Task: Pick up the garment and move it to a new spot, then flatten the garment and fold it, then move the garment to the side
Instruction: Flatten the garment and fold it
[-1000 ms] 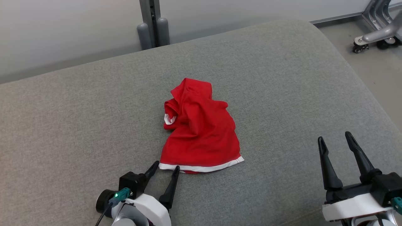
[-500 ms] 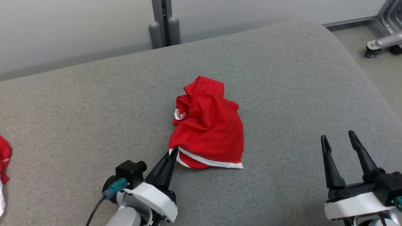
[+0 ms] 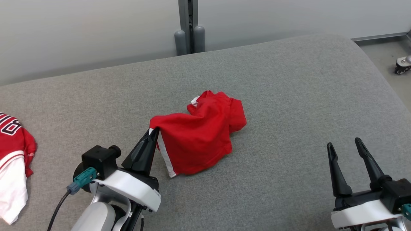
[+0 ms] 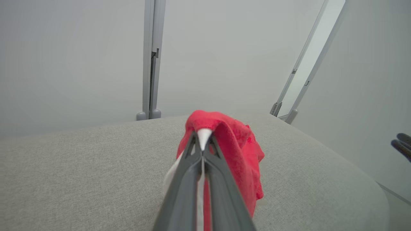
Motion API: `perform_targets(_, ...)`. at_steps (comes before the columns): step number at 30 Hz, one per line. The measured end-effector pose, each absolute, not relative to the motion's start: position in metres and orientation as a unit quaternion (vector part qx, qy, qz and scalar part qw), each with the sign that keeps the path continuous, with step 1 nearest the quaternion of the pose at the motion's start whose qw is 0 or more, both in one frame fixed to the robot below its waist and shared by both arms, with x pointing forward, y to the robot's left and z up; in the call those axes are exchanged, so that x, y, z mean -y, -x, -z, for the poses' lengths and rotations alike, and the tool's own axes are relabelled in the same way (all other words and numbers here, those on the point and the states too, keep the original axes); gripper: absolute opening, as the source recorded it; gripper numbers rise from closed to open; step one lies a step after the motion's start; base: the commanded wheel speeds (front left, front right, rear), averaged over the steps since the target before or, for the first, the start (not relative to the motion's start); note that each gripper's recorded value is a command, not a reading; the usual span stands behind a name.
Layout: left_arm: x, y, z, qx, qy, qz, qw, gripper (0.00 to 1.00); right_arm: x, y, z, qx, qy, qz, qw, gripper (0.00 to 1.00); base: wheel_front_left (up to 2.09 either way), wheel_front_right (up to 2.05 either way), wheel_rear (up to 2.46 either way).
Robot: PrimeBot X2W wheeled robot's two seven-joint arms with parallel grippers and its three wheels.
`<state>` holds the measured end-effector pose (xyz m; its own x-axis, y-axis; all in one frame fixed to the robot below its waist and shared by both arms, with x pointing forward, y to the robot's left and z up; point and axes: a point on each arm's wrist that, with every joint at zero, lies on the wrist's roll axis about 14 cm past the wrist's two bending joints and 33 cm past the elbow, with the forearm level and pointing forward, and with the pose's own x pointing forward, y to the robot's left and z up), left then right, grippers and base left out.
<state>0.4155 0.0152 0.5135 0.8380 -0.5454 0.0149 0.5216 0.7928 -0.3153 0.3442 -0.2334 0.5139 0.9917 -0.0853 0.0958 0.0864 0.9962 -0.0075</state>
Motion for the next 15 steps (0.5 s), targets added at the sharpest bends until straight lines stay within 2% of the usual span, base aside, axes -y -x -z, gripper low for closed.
perform_targets(7, -0.003, -0.402, -0.542, -0.035, 0.151, 0.312, 0.937, 0.0, 0.229, -0.345, -0.511, 0.045, 0.002, 0.038, 0.998, 1.0, 0.0, 0.0, 0.0)
perform_targets(15, 0.058, -0.375, -0.539, -0.069, 0.151, 0.397, 0.903, 0.0, 0.235, -0.343, -0.507, 0.036, 0.0, 0.05, 0.998, 1.0, 0.0, 0.0, 0.0)
